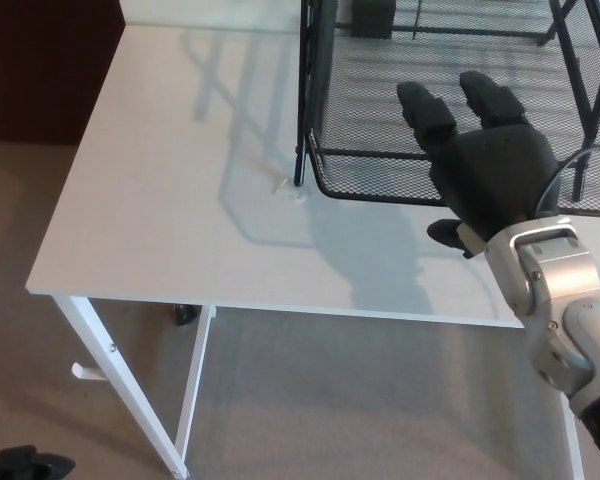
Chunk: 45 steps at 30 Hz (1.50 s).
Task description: The robot walk towards a table in front and then pushes a layer of a file tray back to its original position using its right hand
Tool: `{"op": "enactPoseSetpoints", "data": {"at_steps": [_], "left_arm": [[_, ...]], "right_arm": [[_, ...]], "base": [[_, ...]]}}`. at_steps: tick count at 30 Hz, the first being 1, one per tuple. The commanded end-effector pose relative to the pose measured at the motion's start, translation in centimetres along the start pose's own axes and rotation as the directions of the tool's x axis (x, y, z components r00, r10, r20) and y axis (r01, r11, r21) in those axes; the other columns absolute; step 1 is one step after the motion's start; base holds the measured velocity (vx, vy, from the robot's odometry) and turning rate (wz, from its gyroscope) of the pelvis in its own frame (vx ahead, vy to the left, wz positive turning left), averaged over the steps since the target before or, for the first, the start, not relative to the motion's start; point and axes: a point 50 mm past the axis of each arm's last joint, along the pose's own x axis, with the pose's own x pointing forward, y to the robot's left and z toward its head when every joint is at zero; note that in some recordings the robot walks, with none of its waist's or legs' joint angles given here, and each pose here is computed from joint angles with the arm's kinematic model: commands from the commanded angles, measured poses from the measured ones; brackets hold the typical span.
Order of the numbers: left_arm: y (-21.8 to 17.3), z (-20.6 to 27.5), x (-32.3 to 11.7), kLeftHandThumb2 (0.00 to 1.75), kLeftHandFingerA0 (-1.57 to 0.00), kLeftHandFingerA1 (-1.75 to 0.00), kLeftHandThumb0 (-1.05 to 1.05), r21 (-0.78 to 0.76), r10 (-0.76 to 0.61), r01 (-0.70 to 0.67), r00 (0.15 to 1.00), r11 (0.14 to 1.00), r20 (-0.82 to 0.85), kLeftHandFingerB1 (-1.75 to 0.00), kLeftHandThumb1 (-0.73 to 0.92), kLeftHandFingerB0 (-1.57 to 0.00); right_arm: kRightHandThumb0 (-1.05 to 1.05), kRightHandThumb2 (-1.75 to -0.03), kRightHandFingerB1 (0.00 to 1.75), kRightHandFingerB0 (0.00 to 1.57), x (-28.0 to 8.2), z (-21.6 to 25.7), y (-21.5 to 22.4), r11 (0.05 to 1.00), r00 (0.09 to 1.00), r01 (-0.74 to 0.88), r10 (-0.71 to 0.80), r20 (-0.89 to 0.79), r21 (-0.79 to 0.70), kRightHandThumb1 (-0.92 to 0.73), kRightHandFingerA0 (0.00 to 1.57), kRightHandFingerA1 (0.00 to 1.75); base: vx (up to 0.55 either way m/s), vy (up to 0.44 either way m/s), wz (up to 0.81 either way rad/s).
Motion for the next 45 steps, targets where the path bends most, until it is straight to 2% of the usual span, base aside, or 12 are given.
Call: {"op": "enactPoseSetpoints", "data": {"at_steps": [1, 2, 6, 7, 10, 12, 16, 18, 19, 22, 23, 45], "left_arm": [[0.2, -0.4, -0.2, 0.57, -0.54, -0.37, -0.49, 0.025, 0.001, 0.0, 0.999, 1.0, -0.036, -0.33, 0.53, -0.39], [0.2, -0.4, -0.1, 0.57, -0.54, -0.37, -0.48, 0.024, 0.001, 0.0, 0.999, 1.0, -0.035, -0.33, 0.53, -0.39], [0.2, -0.4, -0.1, 0.57, -0.54, -0.37, -0.49, 0.028, 0.0, 0.001, 0.999, 1.0, -0.035, -0.33, 0.53, -0.39], [0.2, -0.4, -0.1, 0.57, -0.54, -0.37, -0.49, 0.03, 0.0, 0.001, 0.999, 1.0, -0.034, -0.33, 0.53, -0.39], [0.1, -0.3, -0.1, 0.57, -0.54, -0.37, -0.49, 0.031, -0.006, 0.007, 0.999, 0.999, -0.038, -0.33, 0.53, -0.39], [0.1, -0.3, -0.2, 0.57, -0.54, -0.37, -0.49, 0.039, -0.01, 0.011, 0.999, 0.999, -0.039, -0.33, 0.54, -0.39], [0.1, -0.3, -0.2, 0.57, -0.53, -0.37, -0.48, 0.041, -0.011, 0.012, 0.999, 0.999, -0.039, -0.33, 0.54, -0.39], [0.1, -0.4, -0.1, 0.75, -0.46, -0.48, -0.56, 0.04, -0.005, 0.007, 0.999, 0.999, -0.043, -0.43, 0.45, -0.33], [0.2, -0.4, -0.1, 0.57, -0.54, -0.37, -0.5, 0.042, -0.004, 0.006, 0.999, 0.999, -0.046, -0.33, 0.54, -0.39], [0.4, -0.3, -0.1, 0.57, -0.53, -0.37, -0.5, 0.049, -0.003, 0.005, 0.999, 0.999, -0.047, -0.33, 0.54, -0.39], [0.4, -0.3, -0.1, 0.76, -0.47, -0.48, -0.57, 0.056, -0.001, 0.003, 0.999, 0.998, -0.041, -0.43, 0.45, -0.33], [1.0, 0.2, 0.3, 0.57, -0.54, -0.37, -0.5, 0.063, -0.003, 0.004, 1.0, 0.998, -0.022, -0.33, 0.54, -0.38]], "right_arm": [[-0.34, -0.61, 0.13, 0.0, 0.4, -1.0, -0.6, 1.0, 0.999, 0.002, -0.002, -0.037, 0.007, -0.46, 0.0, 0.08], [-0.4, -0.69, 0.16, 0.0, 0.6, -1.3, -0.8, 1.0, 0.999, 0.006, -0.006, -0.037, 0.002, -0.32, 0.0, 0.16], [-0.41, -0.69, 0.16, 0.0, 1.0, -1.7, -1.2, 1.0, 0.999, 0.023, -0.023, -0.032, 0.003, -0.32, 0.0, 0.16], [-0.36, -0.62, 0.12, 0.0, 1.1, -1.7, -1.2, 1.0, 0.999, 0.03, -0.029, -0.029, 0.006, -0.48, 0.0, 0.08], [-0.36, -0.62, 0.12, 0.0, 1.1, -1.6, -1.6, 0.999, 0.999, 0.038, -0.038, -0.025, 0.003, -0.48, 0.0, 0.07], [-0.44, -0.69, 0.15, 0.0, 1.0, -1.6, -1.6, 0.999, 0.999, 0.04, -0.04, -0.021, 0.003, -0.33, 0.0, 0.14], [-0.61, -0.71, 0.03, 0.0, -0.4, -0.3, -2.1, 0.998, 0.998, 0.055, -0.055, 0.016, 0.031, -0.4, 0.0, 0.03], [-0.65, -0.74, 0.05, 0.0, -1.9, 0.6, -2.4, 0.995, 0.994, 0.081, -0.085, 0.064, 0.063, -0.43, 0.0, 0.05], [-0.64, -0.75, 0.07, 0.0, -2.3, 0.9, -2.5, 0.993, 0.992, 0.093, -0.098, 0.078, 0.07, -0.42, 0.0, 0.06], [-0.7, -0.75, 0.02, 0.0, -3.7, 1.5, -2.8, 0.989, 0.986, 0.112, -0.123, 0.112, 0.097, -0.44, 0.0, 0.0], [-0.72, -0.77, 0.02, 0.0, -4.3, 1.8, -3.0, 0.989, 0.985, 0.105, -0.118, 0.127, 0.105, -0.46, 0.0, 0.0], [-0.76, -0.8, 0.0, 0.0, -14.1, 3.0, -7.7, 0.951, 0.928, 0.184, -0.252, 0.275, 0.249, -0.48, 0.0, 0.03]], "base": [[0.0, 0.0, 0.0], [0.0, 0.0, 0.0], [0.0, 0.0, 0.0], [0.0, 0.0, 0.0], [0.0, 0.0, 0.0], [0.0, 0.0, 0.0], [0.0, 0.0, 0.0], [0.0, 0.0, 0.0], [0.0, 0.0, 0.0], [0.0, 0.0, 0.0], [0.0, 0.0, 0.0], [0.0, 0.0, 0.0]]}}
